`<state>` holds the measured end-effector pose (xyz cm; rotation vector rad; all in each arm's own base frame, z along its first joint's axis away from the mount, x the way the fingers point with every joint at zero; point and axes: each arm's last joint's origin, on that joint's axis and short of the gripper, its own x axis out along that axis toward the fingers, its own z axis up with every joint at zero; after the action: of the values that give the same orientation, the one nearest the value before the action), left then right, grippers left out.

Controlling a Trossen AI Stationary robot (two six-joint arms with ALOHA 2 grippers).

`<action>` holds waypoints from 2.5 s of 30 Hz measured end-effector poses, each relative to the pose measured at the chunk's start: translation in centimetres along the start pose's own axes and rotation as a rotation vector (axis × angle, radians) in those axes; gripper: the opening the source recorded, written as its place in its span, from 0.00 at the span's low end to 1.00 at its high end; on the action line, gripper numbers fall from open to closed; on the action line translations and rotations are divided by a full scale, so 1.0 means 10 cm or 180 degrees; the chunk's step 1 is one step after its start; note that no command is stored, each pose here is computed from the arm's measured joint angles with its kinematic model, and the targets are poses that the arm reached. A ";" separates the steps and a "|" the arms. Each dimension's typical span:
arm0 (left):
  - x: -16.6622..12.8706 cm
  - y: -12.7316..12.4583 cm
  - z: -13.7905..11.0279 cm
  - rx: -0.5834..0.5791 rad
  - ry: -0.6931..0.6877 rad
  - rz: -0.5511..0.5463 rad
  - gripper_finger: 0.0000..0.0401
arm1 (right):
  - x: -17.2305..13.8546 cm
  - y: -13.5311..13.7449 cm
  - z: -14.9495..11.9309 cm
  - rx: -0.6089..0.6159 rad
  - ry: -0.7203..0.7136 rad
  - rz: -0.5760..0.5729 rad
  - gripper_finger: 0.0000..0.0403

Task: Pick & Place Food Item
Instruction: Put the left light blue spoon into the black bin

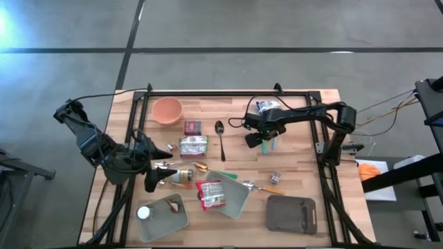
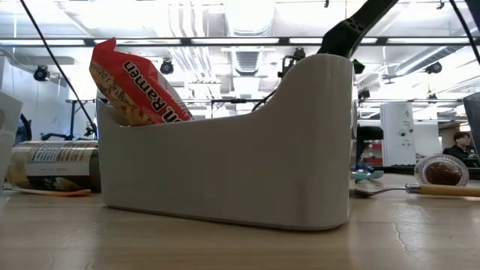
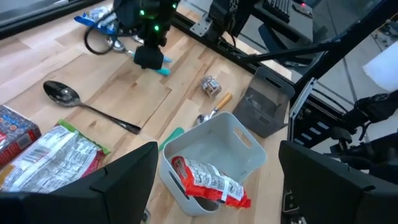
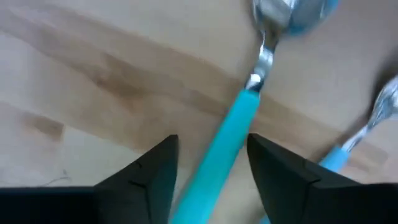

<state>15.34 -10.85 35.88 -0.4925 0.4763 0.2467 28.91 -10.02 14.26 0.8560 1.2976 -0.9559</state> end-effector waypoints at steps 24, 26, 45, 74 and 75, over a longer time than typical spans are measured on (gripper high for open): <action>0.00 0.01 0.00 0.0046 0.0016 0.0009 0.85 | -0.37 0.04 -0.05 -0.0629 -0.0160 0.0325 0.09; 0.00 0.01 0.00 0.0056 0.0017 0.0011 0.85 | -0.51 0.03 -0.12 -0.0779 -0.0233 0.0397 0.09; 0.03 0.04 0.03 0.0231 0.0013 0.0070 0.85 | -1.47 -0.02 -1.69 -0.2665 -0.0084 0.1109 0.09; 0.05 0.05 0.04 0.0241 0.0107 0.0046 0.85 | -1.24 0.21 -2.98 -0.2867 0.0459 0.1178 0.09; 0.05 0.05 0.03 0.0240 0.0118 0.0038 0.85 | -1.23 0.21 -3.00 -0.2926 0.0457 0.1177 0.09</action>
<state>15.71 -10.20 35.71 -0.4212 0.5228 0.2306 19.13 19.46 23.78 0.4046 1.4339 0.0404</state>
